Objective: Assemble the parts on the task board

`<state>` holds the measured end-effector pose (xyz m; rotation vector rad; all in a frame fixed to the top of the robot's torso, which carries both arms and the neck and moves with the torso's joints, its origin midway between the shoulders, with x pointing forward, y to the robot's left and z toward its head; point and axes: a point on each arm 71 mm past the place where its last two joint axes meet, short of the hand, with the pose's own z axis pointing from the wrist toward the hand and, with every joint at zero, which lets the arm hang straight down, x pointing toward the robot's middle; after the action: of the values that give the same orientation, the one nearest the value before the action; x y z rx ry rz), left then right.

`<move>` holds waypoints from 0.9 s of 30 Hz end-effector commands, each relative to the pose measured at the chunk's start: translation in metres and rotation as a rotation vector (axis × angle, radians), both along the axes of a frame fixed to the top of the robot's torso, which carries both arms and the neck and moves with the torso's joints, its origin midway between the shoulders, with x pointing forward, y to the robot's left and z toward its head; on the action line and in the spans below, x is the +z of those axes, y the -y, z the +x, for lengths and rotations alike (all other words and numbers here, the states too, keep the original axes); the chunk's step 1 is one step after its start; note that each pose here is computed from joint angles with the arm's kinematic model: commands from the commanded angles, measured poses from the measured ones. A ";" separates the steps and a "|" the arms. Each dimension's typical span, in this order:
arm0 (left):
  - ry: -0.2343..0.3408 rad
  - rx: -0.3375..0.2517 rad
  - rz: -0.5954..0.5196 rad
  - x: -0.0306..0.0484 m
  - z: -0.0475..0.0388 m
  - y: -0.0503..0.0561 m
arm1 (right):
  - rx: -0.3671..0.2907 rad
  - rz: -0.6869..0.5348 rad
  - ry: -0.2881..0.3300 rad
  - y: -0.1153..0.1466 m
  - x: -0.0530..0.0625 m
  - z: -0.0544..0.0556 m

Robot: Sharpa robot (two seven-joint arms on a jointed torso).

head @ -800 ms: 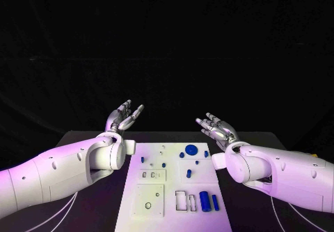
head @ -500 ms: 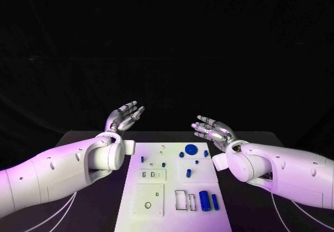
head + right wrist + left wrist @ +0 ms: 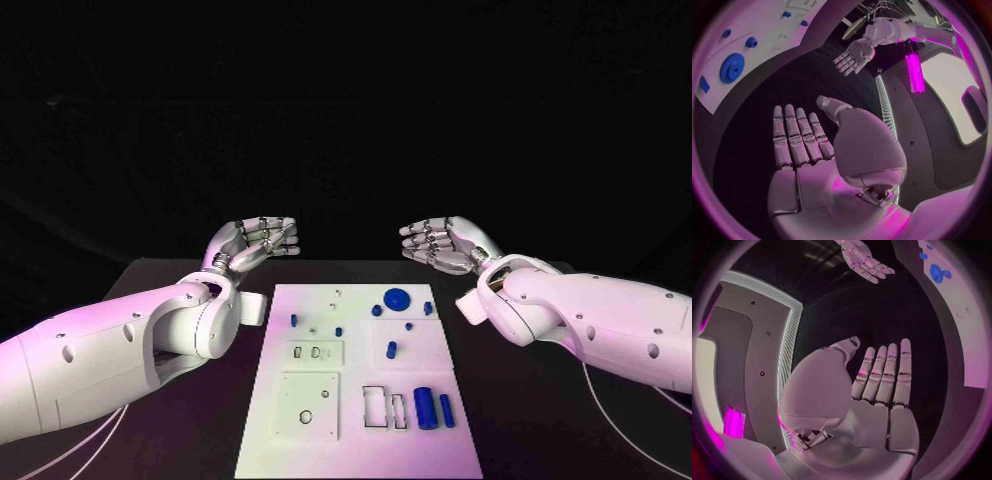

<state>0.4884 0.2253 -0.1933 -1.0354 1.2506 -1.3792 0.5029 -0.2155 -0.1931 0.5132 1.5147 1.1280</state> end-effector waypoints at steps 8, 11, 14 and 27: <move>0.027 -0.123 -0.016 0.0216 -0.0156 0.007 | 0.150 -0.434 0.110 -0.011 0.022 0.008; 0.027 -0.141 -0.024 0.0266 -0.0204 0.009 | 0.178 -0.537 0.119 -0.016 0.026 0.007; 0.026 -0.154 -0.030 0.0297 -0.0240 0.011 | 0.199 -0.628 0.142 -0.022 0.028 0.006; 0.030 -0.197 -0.056 0.0400 -0.0309 0.014 | 0.233 -0.866 0.278 -0.051 0.030 -0.002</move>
<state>0.4588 0.2143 -0.1553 -0.9629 1.3089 -1.5457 0.5011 -0.1649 -0.1612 -0.3105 1.6661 0.6880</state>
